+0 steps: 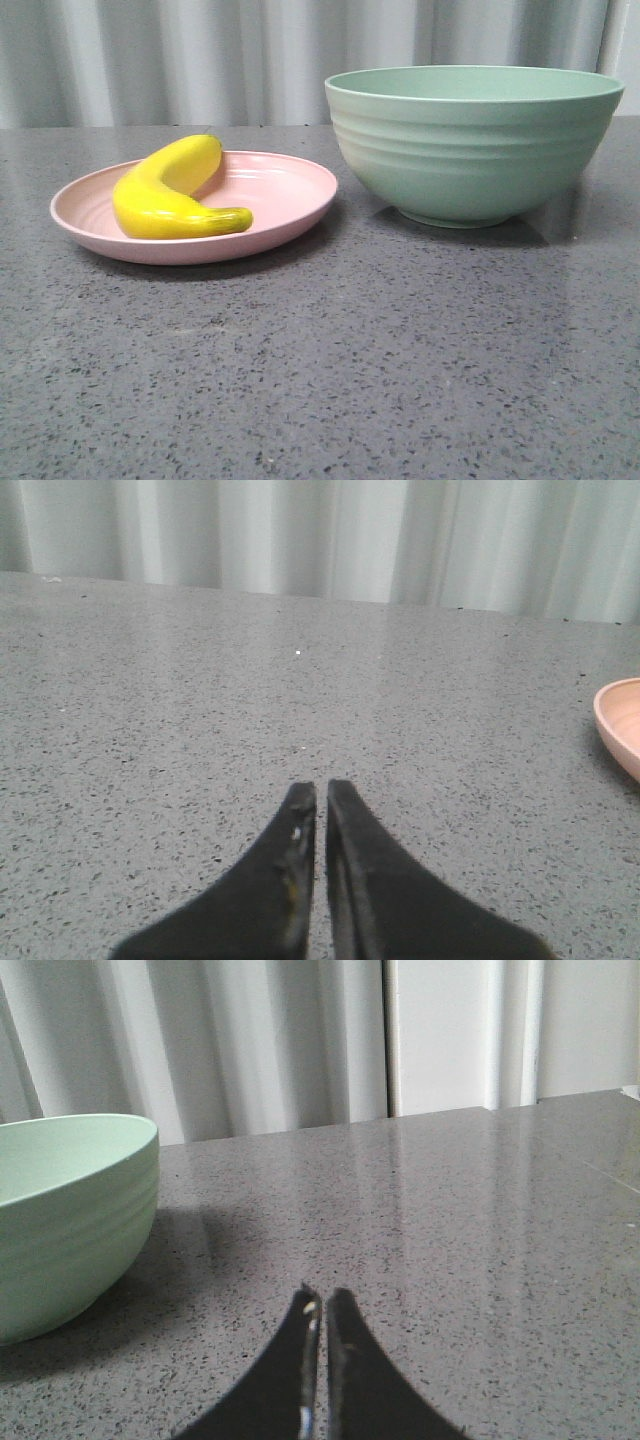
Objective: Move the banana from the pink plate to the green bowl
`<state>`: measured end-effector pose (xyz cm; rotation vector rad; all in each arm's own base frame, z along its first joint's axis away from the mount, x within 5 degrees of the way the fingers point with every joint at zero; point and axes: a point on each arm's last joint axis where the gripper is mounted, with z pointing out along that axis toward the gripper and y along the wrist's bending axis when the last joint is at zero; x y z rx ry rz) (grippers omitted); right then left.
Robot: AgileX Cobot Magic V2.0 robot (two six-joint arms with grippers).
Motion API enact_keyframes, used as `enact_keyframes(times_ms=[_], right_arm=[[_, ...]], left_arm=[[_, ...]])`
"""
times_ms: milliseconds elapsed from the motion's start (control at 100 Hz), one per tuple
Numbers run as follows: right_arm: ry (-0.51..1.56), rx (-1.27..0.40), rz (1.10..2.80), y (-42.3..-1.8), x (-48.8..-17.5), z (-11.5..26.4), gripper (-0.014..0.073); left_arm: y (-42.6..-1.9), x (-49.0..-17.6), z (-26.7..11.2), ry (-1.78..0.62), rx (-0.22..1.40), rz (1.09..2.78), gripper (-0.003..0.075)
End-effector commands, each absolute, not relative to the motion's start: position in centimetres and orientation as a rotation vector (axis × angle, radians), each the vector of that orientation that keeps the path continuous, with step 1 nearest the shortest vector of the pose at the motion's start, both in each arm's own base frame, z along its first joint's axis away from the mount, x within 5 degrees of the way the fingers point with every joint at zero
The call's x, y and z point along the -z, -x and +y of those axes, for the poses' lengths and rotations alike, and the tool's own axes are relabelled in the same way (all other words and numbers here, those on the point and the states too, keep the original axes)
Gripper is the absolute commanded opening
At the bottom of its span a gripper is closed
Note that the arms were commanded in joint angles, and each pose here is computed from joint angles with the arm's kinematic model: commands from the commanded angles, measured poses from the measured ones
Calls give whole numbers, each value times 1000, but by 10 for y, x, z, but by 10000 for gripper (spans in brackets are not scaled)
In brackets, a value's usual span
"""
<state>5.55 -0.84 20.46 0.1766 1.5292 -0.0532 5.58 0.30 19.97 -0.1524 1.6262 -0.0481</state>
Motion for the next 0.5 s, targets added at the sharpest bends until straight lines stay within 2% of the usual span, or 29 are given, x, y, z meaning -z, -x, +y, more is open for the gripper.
enact_keyframes(times_ms=[0,490], right_arm=[[-160,68,1466,-55,-204,-8,-73],[-153,55,1491,-55,-202,-8,-73]], left_arm=[[-55,-200,3,155,54,1535,-19],[-54,-204,3,172,76,1518,-19]])
